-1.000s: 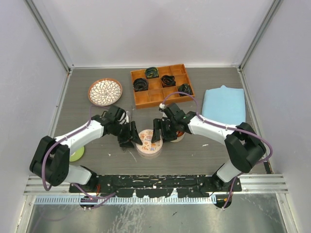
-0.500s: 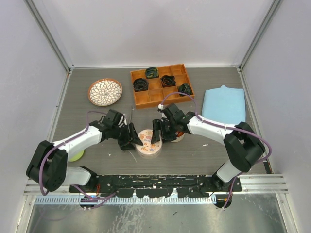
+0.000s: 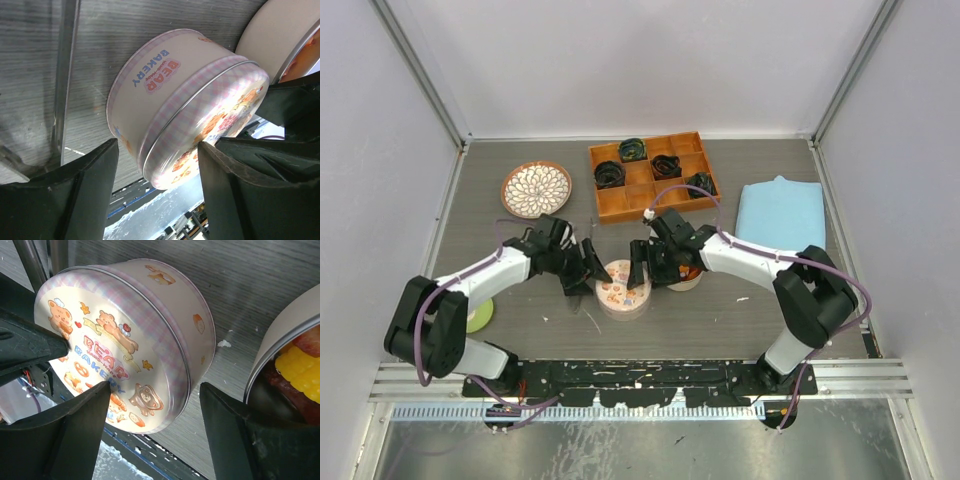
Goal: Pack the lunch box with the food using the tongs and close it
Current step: Close the box lid on the packing box.
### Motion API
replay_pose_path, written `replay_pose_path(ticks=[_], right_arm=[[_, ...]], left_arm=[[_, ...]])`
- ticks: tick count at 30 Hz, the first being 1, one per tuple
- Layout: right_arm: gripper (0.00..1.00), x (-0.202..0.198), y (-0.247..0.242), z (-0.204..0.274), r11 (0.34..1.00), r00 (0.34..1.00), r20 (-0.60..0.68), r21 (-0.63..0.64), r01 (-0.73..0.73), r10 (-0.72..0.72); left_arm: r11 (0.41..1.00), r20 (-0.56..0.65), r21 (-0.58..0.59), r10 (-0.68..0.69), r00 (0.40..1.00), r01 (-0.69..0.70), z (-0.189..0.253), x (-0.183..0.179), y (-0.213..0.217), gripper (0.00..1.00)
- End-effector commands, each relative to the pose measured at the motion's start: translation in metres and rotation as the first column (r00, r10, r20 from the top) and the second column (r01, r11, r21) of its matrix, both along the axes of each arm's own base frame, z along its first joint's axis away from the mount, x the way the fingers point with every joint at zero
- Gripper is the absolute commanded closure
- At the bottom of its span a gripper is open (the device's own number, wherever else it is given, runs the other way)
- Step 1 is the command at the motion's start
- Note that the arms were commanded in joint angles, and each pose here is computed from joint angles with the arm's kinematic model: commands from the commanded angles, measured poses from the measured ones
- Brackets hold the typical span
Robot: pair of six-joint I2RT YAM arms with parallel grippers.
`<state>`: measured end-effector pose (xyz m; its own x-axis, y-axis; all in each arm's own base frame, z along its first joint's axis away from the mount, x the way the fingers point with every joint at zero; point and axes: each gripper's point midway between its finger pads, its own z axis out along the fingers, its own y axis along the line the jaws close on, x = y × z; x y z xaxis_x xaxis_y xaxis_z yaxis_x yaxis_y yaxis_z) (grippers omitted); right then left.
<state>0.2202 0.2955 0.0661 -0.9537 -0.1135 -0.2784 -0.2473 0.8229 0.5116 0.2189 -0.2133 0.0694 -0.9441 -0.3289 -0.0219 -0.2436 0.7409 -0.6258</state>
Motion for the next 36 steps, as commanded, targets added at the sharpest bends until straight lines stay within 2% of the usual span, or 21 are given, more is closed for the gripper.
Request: replay_pose_path(ticks=[1,4,7,9,13,16,19,22,24,28,31,34,36], right_arm=[[0.22,0.020,-0.012,-0.005,0.995,0.996,0.054,-0.074,0.073,-0.069],[0.25,0.021,0.000,-0.006,0.998,0.998,0.025,-0.023,0.056,-0.055],[0.32,0.019,-0.001,-0.019,0.996,0.998,-0.019,-0.061,0.060,-0.062],[0.35,0.025,-0.003,-0.016,0.995,0.998,0.009,-0.079,0.066,-0.066],[0.29,0.047,0.005,0.015,0.998,0.993,0.097,-0.023,0.066,-0.063],[0.29,0.064,0.006,0.021,0.996,0.991,0.118,-0.051,0.068,-0.062],[0.29,0.076,0.008,0.020,0.995,0.989,0.132,-0.067,0.068,-0.058],[0.33,0.080,0.005,0.006,0.991,0.992,0.116,-0.122,0.059,-0.045],[0.40,0.074,0.004,-0.006,0.990,0.996,0.081,-0.137,0.033,-0.021],[0.54,0.047,0.001,-0.034,0.993,1.000,-0.008,-0.114,-0.005,0.004],[0.66,0.026,0.002,-0.051,0.996,0.996,-0.081,-0.074,-0.044,0.038],[0.65,0.020,-0.001,-0.056,0.996,0.995,-0.081,-0.073,-0.060,0.054],[0.58,0.030,0.000,-0.047,0.995,0.997,-0.036,-0.080,-0.065,0.063]], left_arm=[[0.999,0.049,0.034,-0.020,0.999,0.018,-0.004,0.021,0.000,0.39],[0.994,-0.002,0.108,-0.017,1.000,0.017,-0.023,0.015,0.010,0.52],[0.979,-0.058,0.202,-0.005,0.998,0.017,-0.045,0.004,0.026,0.63],[0.971,-0.089,0.236,-0.014,0.996,0.035,-0.054,-0.004,0.033,0.68],[0.968,-0.071,0.247,-0.032,0.997,0.049,-0.048,-0.001,0.035,0.66],[0.971,0.003,0.235,-0.052,0.999,0.050,-0.024,0.020,0.028,0.57],[0.973,0.071,0.223,-0.068,0.995,0.051,-0.002,0.040,0.021,0.54],[0.977,0.114,0.209,-0.069,0.991,0.044,0.012,0.061,0.014,0.46],[0.976,0.106,0.208,-0.086,0.991,0.062,0.012,0.067,0.011,0.49],[0.976,0.028,0.194,-0.110,0.994,0.102,-0.013,0.054,0.009,0.48],[0.977,-0.038,0.176,-0.117,0.992,0.122,-0.035,0.029,0.011,0.53],[0.974,-0.060,0.187,-0.116,0.991,0.126,-0.045,0.014,0.016,0.55],[0.972,-0.050,0.210,-0.102,0.994,0.110,-0.044,0.013,0.021,0.54]])
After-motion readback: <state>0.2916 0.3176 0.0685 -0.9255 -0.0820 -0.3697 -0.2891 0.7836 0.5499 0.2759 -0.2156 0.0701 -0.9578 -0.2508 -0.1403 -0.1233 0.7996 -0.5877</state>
